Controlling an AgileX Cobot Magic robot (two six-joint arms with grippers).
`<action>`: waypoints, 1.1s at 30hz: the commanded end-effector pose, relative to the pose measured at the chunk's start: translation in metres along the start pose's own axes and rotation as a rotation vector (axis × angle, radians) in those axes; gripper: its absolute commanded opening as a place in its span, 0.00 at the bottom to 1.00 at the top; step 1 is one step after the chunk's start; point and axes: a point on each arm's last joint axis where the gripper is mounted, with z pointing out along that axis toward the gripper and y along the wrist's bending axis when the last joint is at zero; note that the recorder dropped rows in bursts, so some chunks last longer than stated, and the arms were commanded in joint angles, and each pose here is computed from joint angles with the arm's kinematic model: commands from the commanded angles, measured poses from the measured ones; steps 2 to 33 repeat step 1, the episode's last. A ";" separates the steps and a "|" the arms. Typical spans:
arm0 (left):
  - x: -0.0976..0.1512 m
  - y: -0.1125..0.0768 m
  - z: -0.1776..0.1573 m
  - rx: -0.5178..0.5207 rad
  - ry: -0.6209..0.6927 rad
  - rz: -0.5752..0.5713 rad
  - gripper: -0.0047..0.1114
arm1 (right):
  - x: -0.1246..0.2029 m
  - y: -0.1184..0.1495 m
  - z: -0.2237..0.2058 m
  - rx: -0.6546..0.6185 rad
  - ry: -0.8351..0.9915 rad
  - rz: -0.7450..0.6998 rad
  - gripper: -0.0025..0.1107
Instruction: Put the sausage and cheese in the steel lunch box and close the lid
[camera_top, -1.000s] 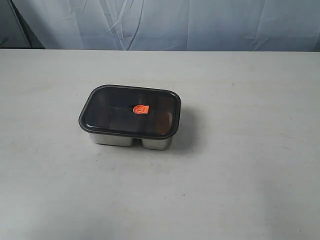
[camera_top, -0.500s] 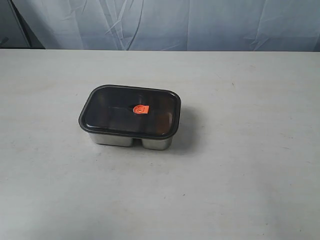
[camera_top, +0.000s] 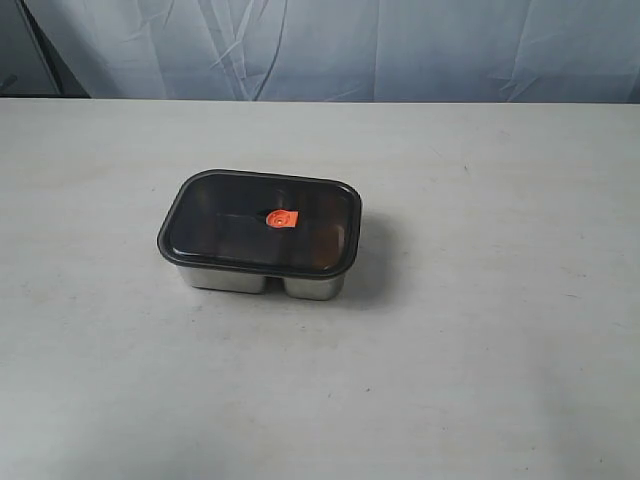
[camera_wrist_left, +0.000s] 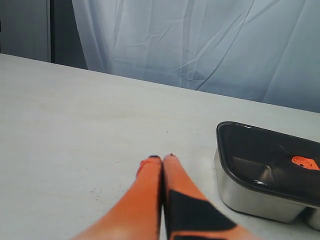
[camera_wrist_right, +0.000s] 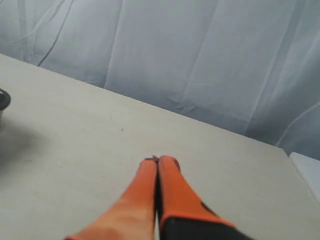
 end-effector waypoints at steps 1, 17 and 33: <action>0.001 0.000 0.000 -0.001 -0.004 0.004 0.04 | 0.002 -0.002 0.000 0.050 0.012 0.030 0.01; 0.001 0.000 0.000 -0.001 -0.004 0.004 0.04 | 0.002 -0.002 0.000 0.050 0.012 0.030 0.01; 0.001 0.000 0.000 -0.001 -0.004 0.004 0.04 | 0.002 -0.002 0.000 0.050 0.012 0.030 0.01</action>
